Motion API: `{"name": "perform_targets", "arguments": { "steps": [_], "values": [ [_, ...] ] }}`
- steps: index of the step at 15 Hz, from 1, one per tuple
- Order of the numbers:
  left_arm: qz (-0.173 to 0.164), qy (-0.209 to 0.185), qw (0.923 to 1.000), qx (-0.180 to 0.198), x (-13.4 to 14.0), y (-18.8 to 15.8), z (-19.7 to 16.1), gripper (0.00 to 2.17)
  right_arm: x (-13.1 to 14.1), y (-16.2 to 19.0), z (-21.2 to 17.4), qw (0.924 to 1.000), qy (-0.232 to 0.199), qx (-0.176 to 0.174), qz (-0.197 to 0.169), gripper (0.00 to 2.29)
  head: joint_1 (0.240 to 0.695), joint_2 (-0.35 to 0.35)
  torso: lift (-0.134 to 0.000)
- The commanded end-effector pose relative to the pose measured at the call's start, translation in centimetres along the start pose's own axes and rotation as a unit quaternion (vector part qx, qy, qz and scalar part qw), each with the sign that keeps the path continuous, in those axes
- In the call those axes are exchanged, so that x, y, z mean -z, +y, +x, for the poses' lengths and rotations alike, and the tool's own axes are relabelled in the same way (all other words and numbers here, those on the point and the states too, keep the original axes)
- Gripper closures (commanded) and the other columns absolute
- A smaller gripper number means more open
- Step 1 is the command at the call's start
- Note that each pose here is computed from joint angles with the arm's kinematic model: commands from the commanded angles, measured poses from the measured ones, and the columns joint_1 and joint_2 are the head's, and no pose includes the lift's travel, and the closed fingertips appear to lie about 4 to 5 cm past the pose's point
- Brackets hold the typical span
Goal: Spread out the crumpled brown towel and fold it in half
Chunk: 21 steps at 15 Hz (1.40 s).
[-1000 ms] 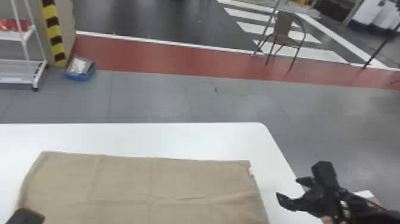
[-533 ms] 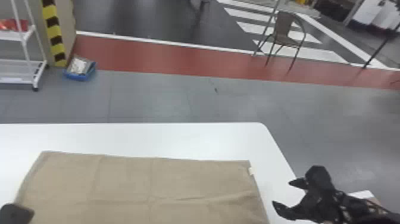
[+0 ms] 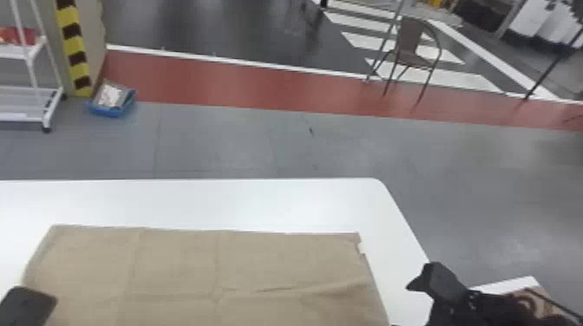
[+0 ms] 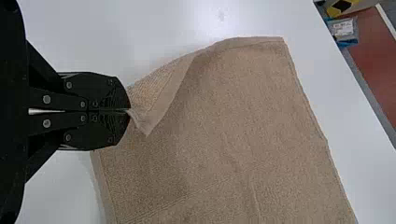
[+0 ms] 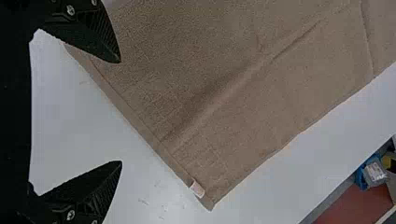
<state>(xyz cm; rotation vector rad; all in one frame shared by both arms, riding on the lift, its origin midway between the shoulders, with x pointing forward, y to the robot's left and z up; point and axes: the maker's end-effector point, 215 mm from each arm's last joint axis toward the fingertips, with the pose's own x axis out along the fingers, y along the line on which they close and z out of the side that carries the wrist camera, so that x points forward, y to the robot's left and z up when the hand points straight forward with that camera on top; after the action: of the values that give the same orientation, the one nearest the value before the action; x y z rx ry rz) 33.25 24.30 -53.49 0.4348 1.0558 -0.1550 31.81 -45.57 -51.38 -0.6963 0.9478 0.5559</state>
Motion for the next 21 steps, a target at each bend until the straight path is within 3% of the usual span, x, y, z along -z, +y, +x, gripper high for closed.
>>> {"name": "perform_targets", "arguments": {
  "steps": [1, 4, 9, 12, 15, 21],
  "values": [
    [0.008, -0.008, 0.9999, 0.009, -1.1, -1.3, -0.1, 1.38, 0.7, 0.4, 1.2, 0.9998, 0.014, -0.008, 0.015, 0.13, 0.695, -0.350, 0.000],
    [0.000, 0.005, 1.0000, 0.005, -0.1, -0.9, -0.3, 1.38, 0.8, 2.4, 1.8, 0.9989, 0.030, -0.034, -0.009, 0.13, 0.695, -0.350, 0.000],
    [-0.005, 0.009, 0.9999, 0.002, 0.4, -0.5, -0.5, 1.38, 4.3, 4.2, 0.3, 0.9901, 0.073, -0.049, -0.109, 0.13, 0.695, -0.350, 0.000],
    [-0.005, 0.006, 1.0000, 0.003, 0.2, -0.6, -0.5, 1.38, 5.8, 4.7, 0.9, 0.9868, 0.100, -0.047, -0.118, 0.15, 0.695, -0.350, 0.000],
    [-0.005, 0.008, 0.9999, 0.002, 0.4, -0.5, -0.4, 1.38, 5.7, 4.3, 1.7, 0.9880, 0.101, -0.040, -0.110, 0.15, 0.695, -0.350, 0.000],
    [-0.008, 0.012, 0.9999, 0.000, 0.8, -0.1, -0.3, 1.38, 5.9, 5.7, 3.0, 0.9829, 0.125, -0.058, -0.121, 0.29, 0.695, -0.350, 0.000]
  ]
}}
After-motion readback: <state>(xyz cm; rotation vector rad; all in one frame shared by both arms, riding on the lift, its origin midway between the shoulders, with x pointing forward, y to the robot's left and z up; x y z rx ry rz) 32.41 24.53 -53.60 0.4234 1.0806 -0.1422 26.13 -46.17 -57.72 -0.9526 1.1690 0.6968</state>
